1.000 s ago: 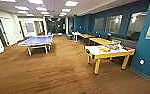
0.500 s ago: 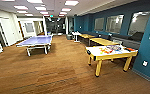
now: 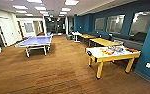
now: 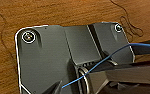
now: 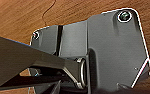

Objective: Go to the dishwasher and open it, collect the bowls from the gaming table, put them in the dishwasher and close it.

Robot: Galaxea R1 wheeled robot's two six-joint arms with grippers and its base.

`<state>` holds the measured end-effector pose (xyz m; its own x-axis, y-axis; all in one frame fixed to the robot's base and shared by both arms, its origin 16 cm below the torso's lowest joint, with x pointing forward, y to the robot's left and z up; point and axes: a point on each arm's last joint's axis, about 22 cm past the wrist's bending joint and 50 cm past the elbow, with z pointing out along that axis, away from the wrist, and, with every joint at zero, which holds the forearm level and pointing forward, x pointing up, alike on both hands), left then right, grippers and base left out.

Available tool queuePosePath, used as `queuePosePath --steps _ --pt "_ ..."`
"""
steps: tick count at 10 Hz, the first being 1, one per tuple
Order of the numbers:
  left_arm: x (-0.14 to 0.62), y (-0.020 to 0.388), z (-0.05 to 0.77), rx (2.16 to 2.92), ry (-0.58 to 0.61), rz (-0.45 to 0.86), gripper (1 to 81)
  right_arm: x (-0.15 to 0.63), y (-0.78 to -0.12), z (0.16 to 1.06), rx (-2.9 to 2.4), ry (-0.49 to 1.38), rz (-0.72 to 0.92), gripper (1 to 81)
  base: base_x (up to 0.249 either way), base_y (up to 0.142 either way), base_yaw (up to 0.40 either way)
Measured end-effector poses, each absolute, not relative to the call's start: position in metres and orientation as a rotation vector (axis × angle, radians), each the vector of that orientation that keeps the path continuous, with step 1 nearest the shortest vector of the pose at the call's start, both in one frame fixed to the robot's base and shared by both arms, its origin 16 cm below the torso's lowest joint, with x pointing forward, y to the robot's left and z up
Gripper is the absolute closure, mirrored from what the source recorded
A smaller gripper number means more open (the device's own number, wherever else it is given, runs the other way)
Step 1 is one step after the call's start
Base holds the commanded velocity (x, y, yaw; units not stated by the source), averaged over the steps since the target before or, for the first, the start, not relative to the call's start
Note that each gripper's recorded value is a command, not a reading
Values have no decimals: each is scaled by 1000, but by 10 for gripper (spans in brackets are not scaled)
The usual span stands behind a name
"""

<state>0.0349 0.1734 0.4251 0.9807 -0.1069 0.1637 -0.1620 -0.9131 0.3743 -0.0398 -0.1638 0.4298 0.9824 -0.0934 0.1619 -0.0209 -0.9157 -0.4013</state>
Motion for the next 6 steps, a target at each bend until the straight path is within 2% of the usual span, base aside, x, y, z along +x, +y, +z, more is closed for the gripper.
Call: queuePosePath --steps 6 --pt "34 163 426 2720 -192 195 10 -40 -163 430 -2720 86 -248 10 196 0 0"
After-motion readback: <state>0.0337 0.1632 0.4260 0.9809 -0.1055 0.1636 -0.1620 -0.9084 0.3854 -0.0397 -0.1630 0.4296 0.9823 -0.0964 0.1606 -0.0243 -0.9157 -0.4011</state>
